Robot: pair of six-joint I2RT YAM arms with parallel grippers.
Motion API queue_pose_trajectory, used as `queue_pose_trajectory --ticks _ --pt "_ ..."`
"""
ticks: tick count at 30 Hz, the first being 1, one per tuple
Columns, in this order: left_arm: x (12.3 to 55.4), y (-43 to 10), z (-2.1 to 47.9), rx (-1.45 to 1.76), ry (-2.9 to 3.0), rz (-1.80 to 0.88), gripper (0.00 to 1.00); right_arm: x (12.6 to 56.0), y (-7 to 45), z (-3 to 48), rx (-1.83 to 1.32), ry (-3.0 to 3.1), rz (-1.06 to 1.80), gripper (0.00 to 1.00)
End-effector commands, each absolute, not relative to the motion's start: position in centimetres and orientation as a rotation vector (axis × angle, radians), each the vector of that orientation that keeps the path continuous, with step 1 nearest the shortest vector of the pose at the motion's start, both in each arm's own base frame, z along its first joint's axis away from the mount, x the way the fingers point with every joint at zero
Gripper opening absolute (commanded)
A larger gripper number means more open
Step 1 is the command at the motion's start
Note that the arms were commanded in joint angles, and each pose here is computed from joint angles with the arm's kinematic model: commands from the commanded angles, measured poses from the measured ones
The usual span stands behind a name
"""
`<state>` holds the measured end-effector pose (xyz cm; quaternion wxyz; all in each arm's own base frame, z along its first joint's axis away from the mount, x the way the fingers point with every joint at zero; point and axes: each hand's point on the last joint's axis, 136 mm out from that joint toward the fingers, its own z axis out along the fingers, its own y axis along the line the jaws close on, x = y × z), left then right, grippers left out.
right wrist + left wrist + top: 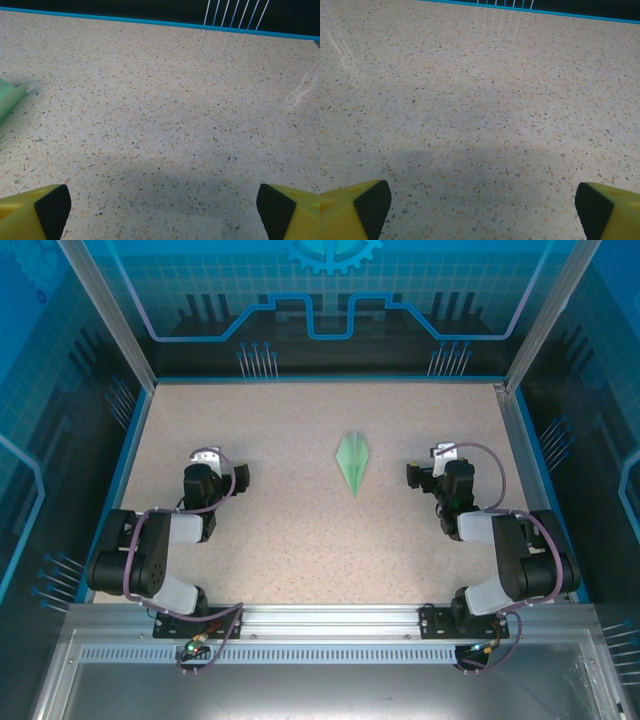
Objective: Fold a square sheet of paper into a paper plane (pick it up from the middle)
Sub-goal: Reset both arms
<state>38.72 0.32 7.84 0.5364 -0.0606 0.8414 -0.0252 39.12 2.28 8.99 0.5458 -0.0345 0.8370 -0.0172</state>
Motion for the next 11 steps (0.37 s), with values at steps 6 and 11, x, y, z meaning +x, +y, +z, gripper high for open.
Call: queue_pose_trajectory --ticks 6,11 --pt "39.70 -0.72 9.02 -0.065 1.970 -0.087 0.98 39.50 1.76 9.44 -0.078 1.958 -0.049 0.99" --pt "39.68 -0.68 9.05 -0.063 1.967 -0.086 0.98 39.50 1.80 9.51 -0.080 1.955 -0.047 0.99"
